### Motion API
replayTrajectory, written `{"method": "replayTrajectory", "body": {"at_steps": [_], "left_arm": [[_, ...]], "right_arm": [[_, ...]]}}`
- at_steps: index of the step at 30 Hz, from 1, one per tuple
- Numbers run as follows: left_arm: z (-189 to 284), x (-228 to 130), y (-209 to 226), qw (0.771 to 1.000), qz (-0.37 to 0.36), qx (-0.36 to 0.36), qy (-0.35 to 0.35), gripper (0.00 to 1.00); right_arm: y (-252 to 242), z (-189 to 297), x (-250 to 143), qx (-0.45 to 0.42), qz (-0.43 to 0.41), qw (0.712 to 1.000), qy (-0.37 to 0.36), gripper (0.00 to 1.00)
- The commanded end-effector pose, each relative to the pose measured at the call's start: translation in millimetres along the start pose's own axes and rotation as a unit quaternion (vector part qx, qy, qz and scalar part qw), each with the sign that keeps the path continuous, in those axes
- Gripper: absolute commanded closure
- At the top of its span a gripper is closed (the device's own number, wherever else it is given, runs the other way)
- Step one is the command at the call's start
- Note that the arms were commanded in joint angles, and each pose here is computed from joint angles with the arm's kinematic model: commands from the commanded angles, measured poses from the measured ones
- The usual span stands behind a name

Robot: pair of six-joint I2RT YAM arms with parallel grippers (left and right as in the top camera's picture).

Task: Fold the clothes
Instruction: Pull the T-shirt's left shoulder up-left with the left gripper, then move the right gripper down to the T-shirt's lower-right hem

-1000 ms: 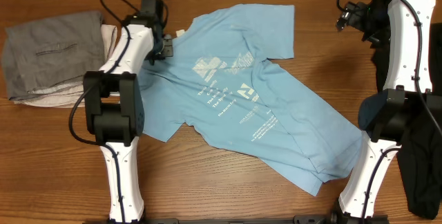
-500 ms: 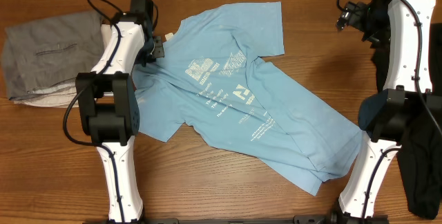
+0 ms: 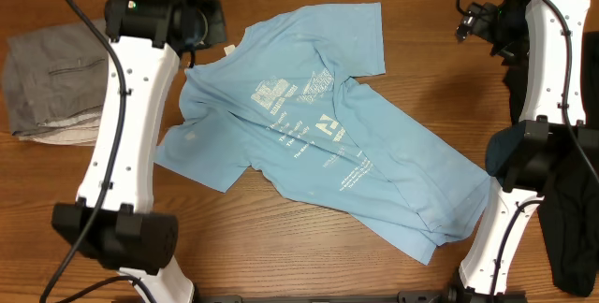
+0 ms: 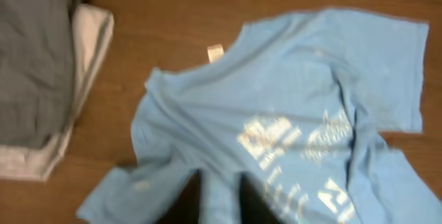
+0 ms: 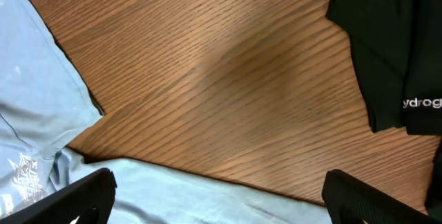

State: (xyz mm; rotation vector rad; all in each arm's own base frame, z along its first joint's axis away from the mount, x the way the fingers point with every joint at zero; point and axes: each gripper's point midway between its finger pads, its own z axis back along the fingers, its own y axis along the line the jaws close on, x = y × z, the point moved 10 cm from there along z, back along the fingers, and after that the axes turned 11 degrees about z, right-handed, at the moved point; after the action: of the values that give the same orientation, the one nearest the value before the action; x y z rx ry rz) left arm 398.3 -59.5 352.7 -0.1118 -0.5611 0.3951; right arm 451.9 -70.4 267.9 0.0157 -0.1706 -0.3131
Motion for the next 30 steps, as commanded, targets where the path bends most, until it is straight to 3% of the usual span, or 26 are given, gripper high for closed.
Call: {"method": "replayTrajectory", "body": {"at_steps": [1, 3, 4, 5, 15, 19, 25, 30], "left_arm": [[-5.1, -10.5, 1.5, 0.999, 0.018, -0.001, 0.046, 0.46], [-8.4, -13.1, 3.0, 0.998, 0.018, 0.003, 0.06, 0.32], [-9.5, -14.1, 3.5, 0.998, 0.018, 0.006, 0.064, 0.2], [-10.0, -15.1, 4.1, 0.997, 0.018, 0.009, 0.068, 0.0], [-10.2, -16.9, 4.3, 0.997, 0.016, 0.012, 0.073, 0.0], [-10.2, -16.9, 4.3, 0.997, 0.016, 0.012, 0.074, 0.0], [-10.2, -16.9, 4.3, 0.997, 0.016, 0.012, 0.074, 0.0], [-10.2, -16.9, 4.3, 0.997, 0.016, 0.012, 0.073, 0.0]], "right_arm": [[-0.7, 7.0, -1.4, -0.001, -0.002, 1.0, -0.008, 0.0], [-0.7, 7.0, -1.4, -0.001, -0.002, 1.0, -0.008, 0.0], [-0.7, 7.0, -1.4, -0.001, -0.002, 1.0, -0.008, 0.0], [-0.7, 7.0, -1.4, -0.002, -0.002, 1.0, -0.008, 0.0], [4.1, 7.8, 10.7, 0.025, -0.006, 0.999, -0.048, 0.0], [12.1, 7.1, -7.3, 0.089, -0.011, 0.996, 0.022, 0.0], [20.3, 1.5, -14.4, 0.159, 0.049, 0.985, 0.047, 0.0], [15.4, -10.4, -37.3, 0.144, 0.022, 0.984, 0.105, 0.0]]}}
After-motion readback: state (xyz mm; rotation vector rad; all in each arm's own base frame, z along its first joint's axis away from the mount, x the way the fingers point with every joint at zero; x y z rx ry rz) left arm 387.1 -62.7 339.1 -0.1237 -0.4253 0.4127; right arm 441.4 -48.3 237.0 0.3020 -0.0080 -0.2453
